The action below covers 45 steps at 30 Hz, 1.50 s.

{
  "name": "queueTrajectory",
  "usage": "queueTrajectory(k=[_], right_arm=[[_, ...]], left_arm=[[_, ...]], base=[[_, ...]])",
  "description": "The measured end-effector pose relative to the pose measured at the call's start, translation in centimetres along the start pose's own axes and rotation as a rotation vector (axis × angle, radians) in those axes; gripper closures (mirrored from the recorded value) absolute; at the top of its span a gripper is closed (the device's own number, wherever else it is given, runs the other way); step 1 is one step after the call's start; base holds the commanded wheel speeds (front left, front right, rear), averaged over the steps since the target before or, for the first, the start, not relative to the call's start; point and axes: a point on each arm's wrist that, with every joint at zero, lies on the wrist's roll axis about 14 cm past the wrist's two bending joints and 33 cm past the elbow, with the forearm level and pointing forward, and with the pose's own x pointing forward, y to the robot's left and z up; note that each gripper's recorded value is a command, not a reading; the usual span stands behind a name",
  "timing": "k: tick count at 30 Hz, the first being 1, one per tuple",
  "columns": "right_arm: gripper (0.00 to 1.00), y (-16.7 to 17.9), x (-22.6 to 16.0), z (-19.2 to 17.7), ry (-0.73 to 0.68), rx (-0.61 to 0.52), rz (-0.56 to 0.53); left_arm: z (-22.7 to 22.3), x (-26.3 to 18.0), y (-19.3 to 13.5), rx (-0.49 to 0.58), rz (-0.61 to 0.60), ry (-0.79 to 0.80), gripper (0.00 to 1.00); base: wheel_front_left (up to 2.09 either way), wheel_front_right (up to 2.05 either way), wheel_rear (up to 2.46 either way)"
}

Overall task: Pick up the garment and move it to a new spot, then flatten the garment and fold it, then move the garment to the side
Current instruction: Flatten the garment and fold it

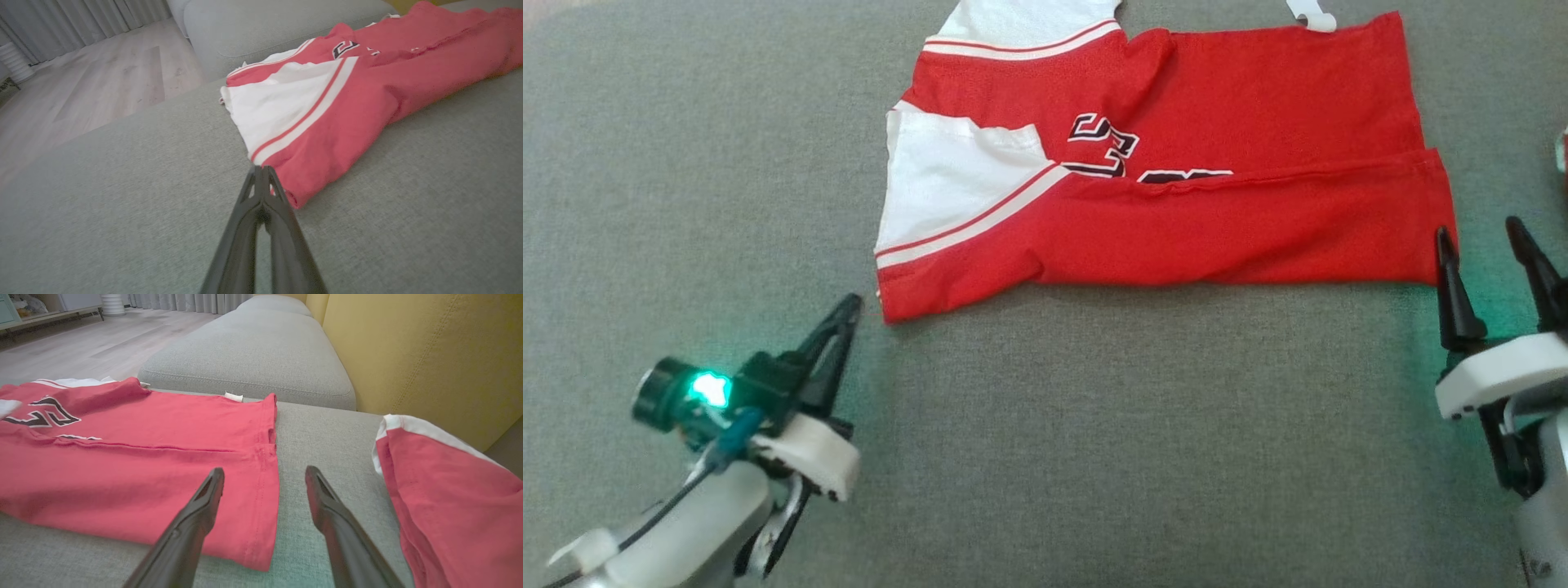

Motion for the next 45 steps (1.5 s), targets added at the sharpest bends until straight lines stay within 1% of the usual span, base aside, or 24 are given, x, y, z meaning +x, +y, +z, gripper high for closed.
queueTrajectory(k=[3, 4, 5, 7, 11, 15, 22, 24, 25, 28, 29, 31, 33, 34, 39, 45], right_arm=[[0.00, -0.1, -0.1, -0.3, 0.006, 0.007, -0.003], [0.00, -0.1, -0.1, -0.4, 0.007, 0.010, -0.003], [0.00, -0.1, -0.1, -0.4, 0.010, 0.010, -0.003], [0.00, -0.1, -0.1, -0.6, 0.015, 0.010, -0.003], [0.00, -0.1, 0.0, -1.0, 0.025, 0.011, -0.003], [0.00, -0.1, -0.2, -1.3, 0.033, 0.009, -0.004], [0.00, -0.7, -0.5, -1.4, 0.038, 0.001, -0.013], [0.00, -0.8, -0.5, -1.4, 0.040, 0.001, -0.014], [0.00, -0.9, -0.5, -1.4, 0.043, 0.003, -0.015], [0.00, -0.9, -0.4, -1.4, 0.044, 0.000, -0.014], [0.00, -0.9, -0.4, -1.3, 0.043, -0.001, -0.013], [0.00, -0.9, -0.4, -1.2, 0.042, -0.003, -0.011], [0.00, -0.8, -0.4, -1.1, 0.039, -0.004, -0.009], [0.00, -0.8, -0.4, -1.0, 0.037, -0.005, -0.009], [0.00, -0.7, -0.4, -0.7, 0.031, -0.006, -0.006], [0.00, 0.0, -0.4, -2.0, 0.090, 0.007, 0.011]], left_arm=[[0.6, -0.5, 0.9, -0.076, 0.065, -0.021, 1.00], [1.0, -0.5, 0.8, -0.104, 0.070, -0.031, 0.71], [1.2, -0.5, 0.5, -0.131, 0.066, -0.038, 0.00], [1.6, -0.3, -0.3, -0.178, 0.057, -0.048, 0.00], [1.7, 0.5, -1.6, -0.239, 0.045, -0.045, 0.00], [0.1, 1.3, -2.1, -0.306, 0.073, 0.018, 0.00], [-2.8, 1.9, -2.9, -0.351, 0.061, 0.114, 0.00], [-3.0, 1.9, -3.0, -0.353, 0.059, 0.122, 0.28], [-3.2, 2.0, -3.1, -0.354, 0.058, 0.125, 0.35], [-3.3, 2.2, -2.9, -0.347, 0.059, 0.124, 0.39], [-3.2, 2.3, -2.8, -0.335, 0.057, 0.116, 0.52], [-3.0, 2.4, -2.7, -0.312, 0.050, 0.108, 0.64], [-2.8, 2.5, -2.7, -0.286, 0.042, 0.099, 0.80], [-2.8, 2.5, -2.7, -0.283, 0.041, 0.095, 1.00], [-2.6, 2.5, -3.0, -0.276, 0.023, 0.087, 1.00], [-1.1, 2.6, -2.3, -0.268, 0.033, 0.028, 1.00]], base=[[0.00, 0.00, 0.00], [0.00, 0.00, 0.00], [0.00, 0.00, 0.00], [0.00, 0.00, 0.00], [0.00, 0.00, 0.00], [0.00, 0.00, 0.00], [0.00, 0.00, 0.00], [0.00, 0.00, 0.00], [0.00, 0.00, 0.00], [0.00, 0.00, 0.00], [0.00, 0.00, 0.00], [0.00, 0.00, 0.00], [0.00, 0.00, 0.00], [0.00, 0.00, 0.00], [0.00, 0.00, 0.00], [0.00, 0.00, 0.00]])
